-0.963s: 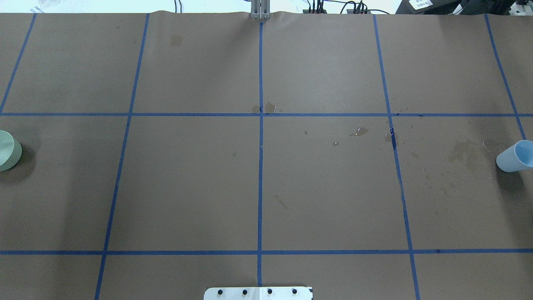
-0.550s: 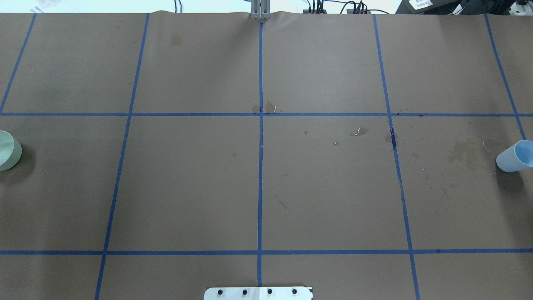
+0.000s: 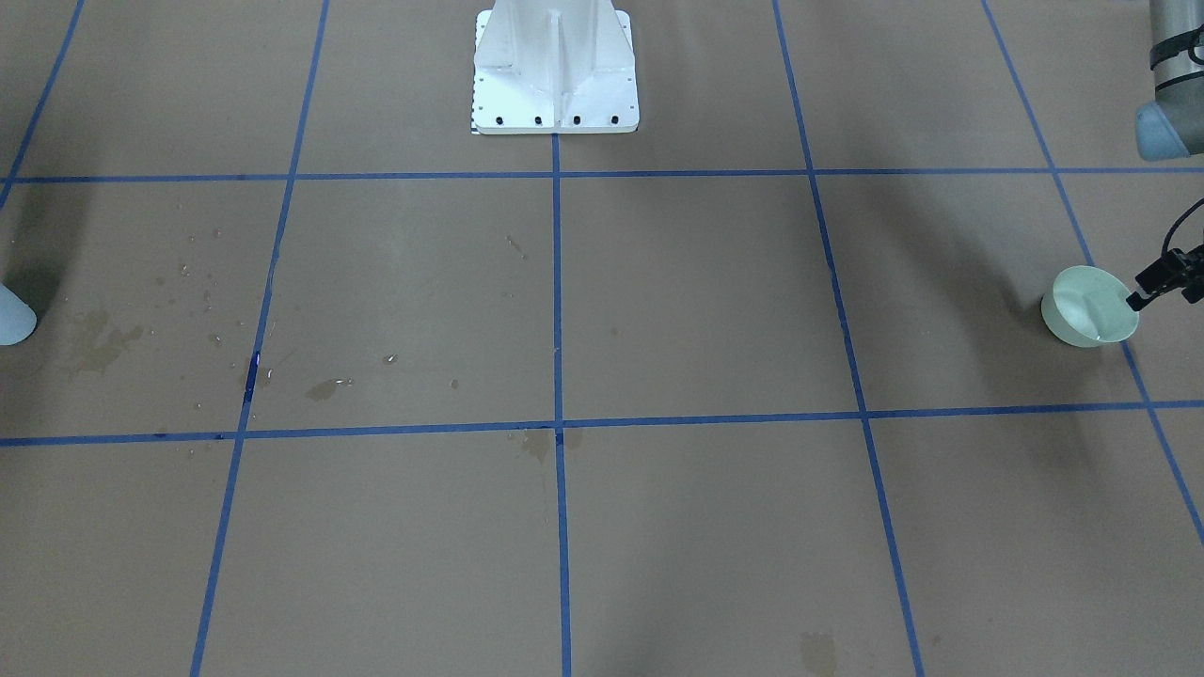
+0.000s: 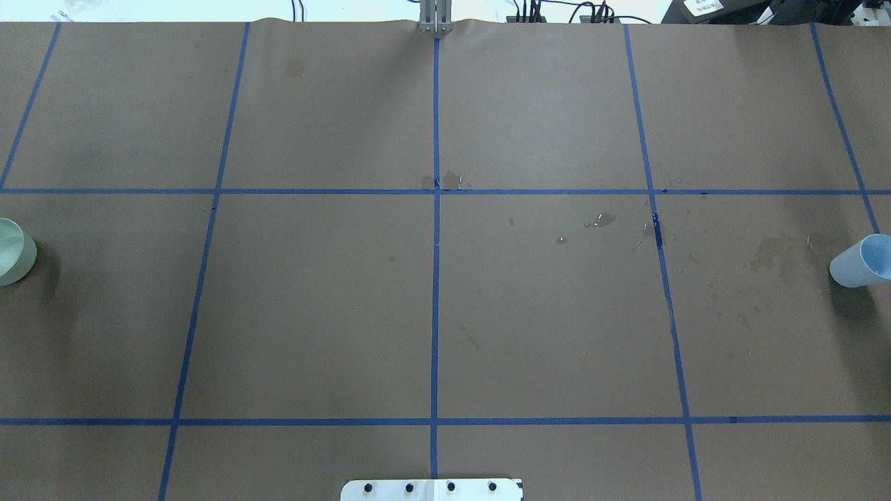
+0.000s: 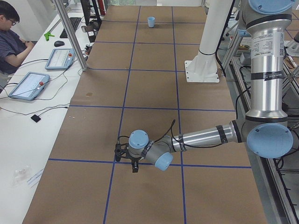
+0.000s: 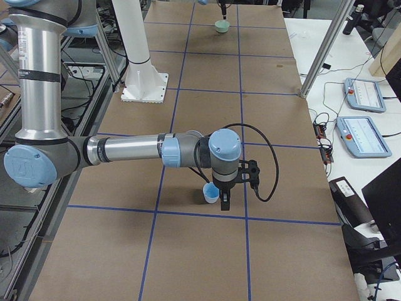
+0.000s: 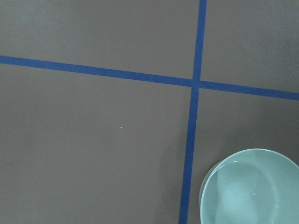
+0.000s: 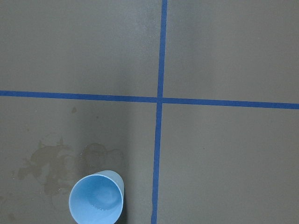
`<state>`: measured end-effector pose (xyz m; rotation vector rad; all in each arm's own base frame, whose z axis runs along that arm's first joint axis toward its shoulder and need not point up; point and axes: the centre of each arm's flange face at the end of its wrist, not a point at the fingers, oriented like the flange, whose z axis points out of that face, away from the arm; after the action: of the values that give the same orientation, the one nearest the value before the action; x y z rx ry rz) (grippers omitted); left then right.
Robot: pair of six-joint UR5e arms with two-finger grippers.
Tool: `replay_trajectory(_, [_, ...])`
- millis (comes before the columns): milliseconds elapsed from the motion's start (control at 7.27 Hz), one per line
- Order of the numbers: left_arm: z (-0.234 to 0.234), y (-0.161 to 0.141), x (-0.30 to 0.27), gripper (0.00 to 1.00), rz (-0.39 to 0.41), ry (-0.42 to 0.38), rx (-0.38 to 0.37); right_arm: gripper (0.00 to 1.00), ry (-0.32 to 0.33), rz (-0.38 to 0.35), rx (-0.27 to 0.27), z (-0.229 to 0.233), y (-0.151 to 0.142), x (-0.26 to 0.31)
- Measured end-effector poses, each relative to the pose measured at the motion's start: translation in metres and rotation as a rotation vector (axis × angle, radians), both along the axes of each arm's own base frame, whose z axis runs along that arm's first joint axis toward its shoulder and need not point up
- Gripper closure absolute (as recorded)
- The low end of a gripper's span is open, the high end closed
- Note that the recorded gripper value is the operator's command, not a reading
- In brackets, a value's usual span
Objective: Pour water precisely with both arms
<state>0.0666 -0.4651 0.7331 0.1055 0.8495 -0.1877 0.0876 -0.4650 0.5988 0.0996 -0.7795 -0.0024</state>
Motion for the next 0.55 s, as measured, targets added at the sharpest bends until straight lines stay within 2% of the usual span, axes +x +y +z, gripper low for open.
replay_trajectory(138, [0.001, -0.002, 0.011, 0.02, 0.017, -0.001, -0.001, 0.01, -0.001, 0.001, -0.004, -0.001, -0.001, -0.002])
replay_trajectory(275, [0.001, -0.003, 0.020, 0.44, 0.034, -0.001, -0.002, 0.01, -0.007, 0.009, -0.015, -0.002, -0.002, -0.003])
replay_trajectory(412, [0.001, -0.002, 0.027, 0.99, 0.047, -0.001, -0.002, 0.01, -0.020, 0.018, -0.025, -0.004, -0.003, -0.005])
replay_trajectory(550, [0.001, -0.001, 0.030, 1.00, 0.055, 0.000, -0.003, 0.01, -0.032, 0.022, -0.030, -0.005, -0.003, -0.006])
